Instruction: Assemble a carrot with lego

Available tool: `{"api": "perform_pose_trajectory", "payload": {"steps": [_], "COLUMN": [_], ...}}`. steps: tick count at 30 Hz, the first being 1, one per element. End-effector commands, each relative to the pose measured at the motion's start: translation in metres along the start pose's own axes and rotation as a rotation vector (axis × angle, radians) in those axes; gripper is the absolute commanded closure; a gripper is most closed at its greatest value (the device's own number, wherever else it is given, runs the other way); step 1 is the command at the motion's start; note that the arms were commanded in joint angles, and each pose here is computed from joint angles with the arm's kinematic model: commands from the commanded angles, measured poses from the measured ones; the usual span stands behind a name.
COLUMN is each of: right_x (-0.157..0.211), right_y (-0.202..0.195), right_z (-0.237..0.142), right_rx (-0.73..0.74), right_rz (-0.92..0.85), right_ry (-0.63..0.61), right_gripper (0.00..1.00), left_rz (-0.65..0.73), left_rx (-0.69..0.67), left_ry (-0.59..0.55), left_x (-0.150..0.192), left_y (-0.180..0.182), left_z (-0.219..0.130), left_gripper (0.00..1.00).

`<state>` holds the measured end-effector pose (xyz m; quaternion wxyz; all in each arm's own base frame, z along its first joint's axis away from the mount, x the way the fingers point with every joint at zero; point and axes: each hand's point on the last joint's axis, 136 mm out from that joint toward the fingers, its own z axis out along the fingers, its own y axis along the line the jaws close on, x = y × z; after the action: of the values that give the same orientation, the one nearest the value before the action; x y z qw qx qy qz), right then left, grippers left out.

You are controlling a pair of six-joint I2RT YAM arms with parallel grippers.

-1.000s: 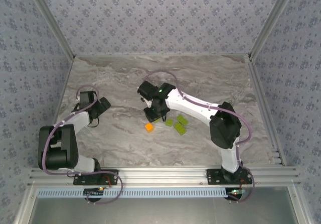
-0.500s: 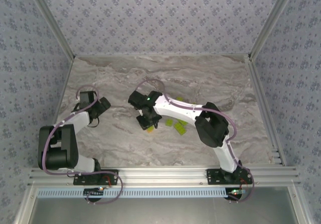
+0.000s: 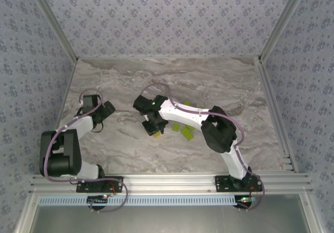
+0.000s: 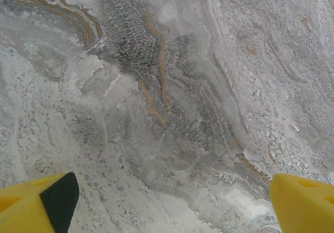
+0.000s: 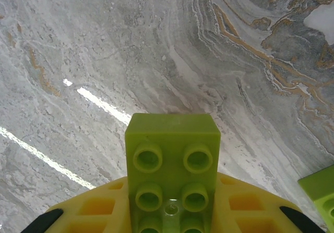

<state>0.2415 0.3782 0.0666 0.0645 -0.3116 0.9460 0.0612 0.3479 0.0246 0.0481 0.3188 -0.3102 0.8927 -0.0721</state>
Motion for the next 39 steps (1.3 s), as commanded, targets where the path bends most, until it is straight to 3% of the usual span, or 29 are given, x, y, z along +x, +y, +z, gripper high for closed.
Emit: {"api": "perform_pose_trajectory", "payload": {"steps": [1,30,39], "right_x": [0.005,0.039,0.049], "right_y": [-0.006,-0.012,-0.011], "right_z": [0.006,0.031,0.038], "right_rx": [0.03,0.051,0.047], "right_rz": [-0.015,-0.099,-0.043], "right_ry": [0.041,0.165,0.178], "right_gripper": [0.73,0.72,0.72], "left_rz": [0.001,0.002,0.003], "left_rx": [0.022,0.02,0.02], "left_ry": [-0.007,-0.005,-0.004], "left_x": [-0.009,-0.009,-0.009], "left_y": [-0.008,-0.007,-0.007], "left_z": [0.001,0.001,0.001], "left_gripper": [0.04,0.04,0.04]}}
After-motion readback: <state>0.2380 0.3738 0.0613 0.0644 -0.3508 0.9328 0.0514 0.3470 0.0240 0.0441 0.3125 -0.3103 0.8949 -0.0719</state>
